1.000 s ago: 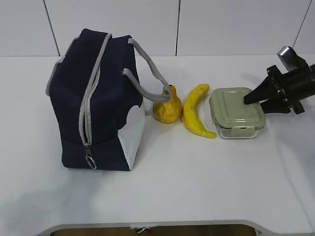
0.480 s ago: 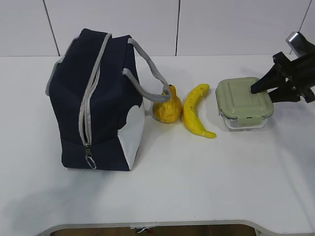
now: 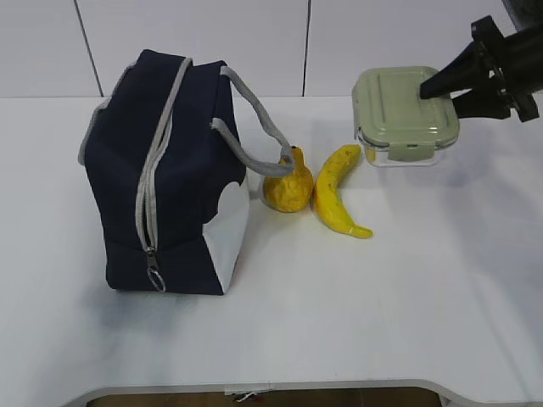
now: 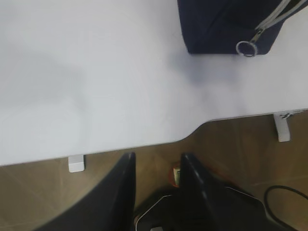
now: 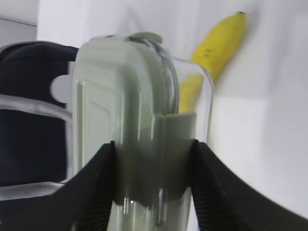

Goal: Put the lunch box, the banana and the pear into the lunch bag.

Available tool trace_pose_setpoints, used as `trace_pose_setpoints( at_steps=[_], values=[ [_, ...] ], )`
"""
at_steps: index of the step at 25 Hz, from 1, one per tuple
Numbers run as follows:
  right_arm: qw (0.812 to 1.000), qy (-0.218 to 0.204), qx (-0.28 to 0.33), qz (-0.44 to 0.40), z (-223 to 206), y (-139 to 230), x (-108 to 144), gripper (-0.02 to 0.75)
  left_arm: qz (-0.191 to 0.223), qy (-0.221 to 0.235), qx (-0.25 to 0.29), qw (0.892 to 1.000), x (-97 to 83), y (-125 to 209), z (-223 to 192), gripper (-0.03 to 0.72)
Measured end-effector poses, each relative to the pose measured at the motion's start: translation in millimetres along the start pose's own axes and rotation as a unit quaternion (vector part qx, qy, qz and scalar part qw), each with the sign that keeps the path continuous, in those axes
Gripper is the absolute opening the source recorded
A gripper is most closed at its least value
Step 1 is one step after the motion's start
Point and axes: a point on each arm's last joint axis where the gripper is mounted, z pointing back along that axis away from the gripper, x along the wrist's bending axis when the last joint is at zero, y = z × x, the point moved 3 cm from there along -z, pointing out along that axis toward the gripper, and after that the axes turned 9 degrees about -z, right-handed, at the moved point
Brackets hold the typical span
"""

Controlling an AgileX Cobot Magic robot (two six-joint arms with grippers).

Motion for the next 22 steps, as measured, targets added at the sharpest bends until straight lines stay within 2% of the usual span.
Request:
trace_pose_setpoints(
  at_steps=[6,11,14,22],
  values=[
    [0.999,-0.047,0.009,0.023,-11.4,11.2,43.8,0.363,-0.011,0.051,0.007,0.999,-2.2,-45.6,-3.4,0.240],
    [0.994,-0.100,0.027,0.024,-31.2,22.3,75.5,0.363,0.002,0.082,0.029,0.996,0.4,-74.0,-18.6,0.240],
    [0.992,-0.118,0.037,0.029,-40.0,28.8,88.5,0.363,0.010,0.111,0.041,0.993,1.5,-91.8,-35.6,0.249],
    [0.986,-0.152,0.062,0.037,-58.6,45.0,115.2,0.363,-0.003,0.199,0.043,0.979,6.4,-149.9,-91.2,0.309]
  ],
)
